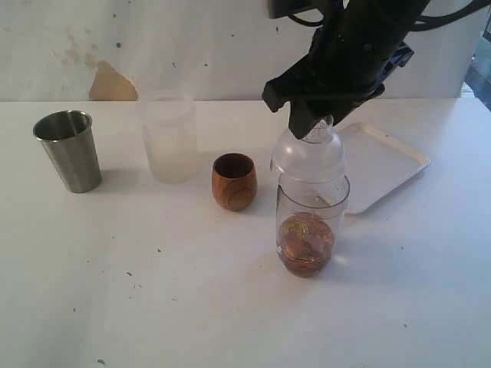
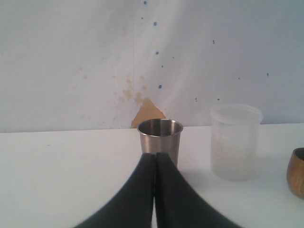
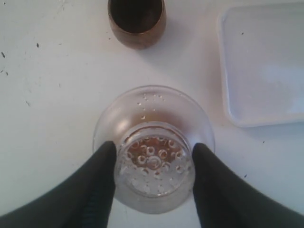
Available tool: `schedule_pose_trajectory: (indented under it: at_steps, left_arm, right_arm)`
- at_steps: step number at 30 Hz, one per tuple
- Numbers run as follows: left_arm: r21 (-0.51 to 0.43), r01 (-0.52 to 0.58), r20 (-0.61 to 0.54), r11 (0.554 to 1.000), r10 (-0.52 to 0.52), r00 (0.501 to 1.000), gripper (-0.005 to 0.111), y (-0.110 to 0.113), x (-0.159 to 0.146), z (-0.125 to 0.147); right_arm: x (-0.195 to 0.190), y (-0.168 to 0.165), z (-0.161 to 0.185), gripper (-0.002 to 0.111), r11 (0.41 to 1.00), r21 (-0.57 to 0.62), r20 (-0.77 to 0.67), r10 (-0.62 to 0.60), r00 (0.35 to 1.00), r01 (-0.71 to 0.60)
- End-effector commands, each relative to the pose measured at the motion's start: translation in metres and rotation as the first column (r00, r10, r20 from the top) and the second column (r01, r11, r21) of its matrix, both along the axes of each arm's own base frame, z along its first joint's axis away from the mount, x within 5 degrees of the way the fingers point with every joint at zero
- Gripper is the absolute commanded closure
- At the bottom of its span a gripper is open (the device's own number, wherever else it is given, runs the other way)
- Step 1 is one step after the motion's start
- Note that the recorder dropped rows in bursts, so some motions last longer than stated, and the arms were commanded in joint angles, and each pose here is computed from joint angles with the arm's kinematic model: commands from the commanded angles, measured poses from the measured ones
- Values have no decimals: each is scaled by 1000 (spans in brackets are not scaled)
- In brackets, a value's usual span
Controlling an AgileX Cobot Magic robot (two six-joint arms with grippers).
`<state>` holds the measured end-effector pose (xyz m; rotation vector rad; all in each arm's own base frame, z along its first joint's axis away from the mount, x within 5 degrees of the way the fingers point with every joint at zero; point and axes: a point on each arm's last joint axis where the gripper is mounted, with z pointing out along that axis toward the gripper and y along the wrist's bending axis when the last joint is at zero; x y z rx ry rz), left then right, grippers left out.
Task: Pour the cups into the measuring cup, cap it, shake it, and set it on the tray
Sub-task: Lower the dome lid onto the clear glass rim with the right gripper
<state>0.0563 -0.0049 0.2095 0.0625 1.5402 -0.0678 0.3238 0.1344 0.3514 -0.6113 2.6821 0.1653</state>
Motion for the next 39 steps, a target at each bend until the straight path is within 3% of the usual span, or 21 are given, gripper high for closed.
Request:
schedule_pose_trajectory:
  at_steps: [1, 14, 39]
  left_arm:
    - [-10, 5, 3, 1000, -5, 1000, 106, 0, 0, -1]
    - [-10, 5, 3, 1000, -5, 1000, 106, 0, 0, -1]
    - [-10, 5, 3, 1000, -5, 1000, 106, 0, 0, -1]
  right_arm:
    - [0, 0, 2, 108, 1000, -1, 10, -8, 1000, 8]
    - [-14, -9, 12, 108, 999, -9, 38, -31, 999, 32]
    - [-6, -3, -5, 108, 1000, -5, -21, -30, 999, 30]
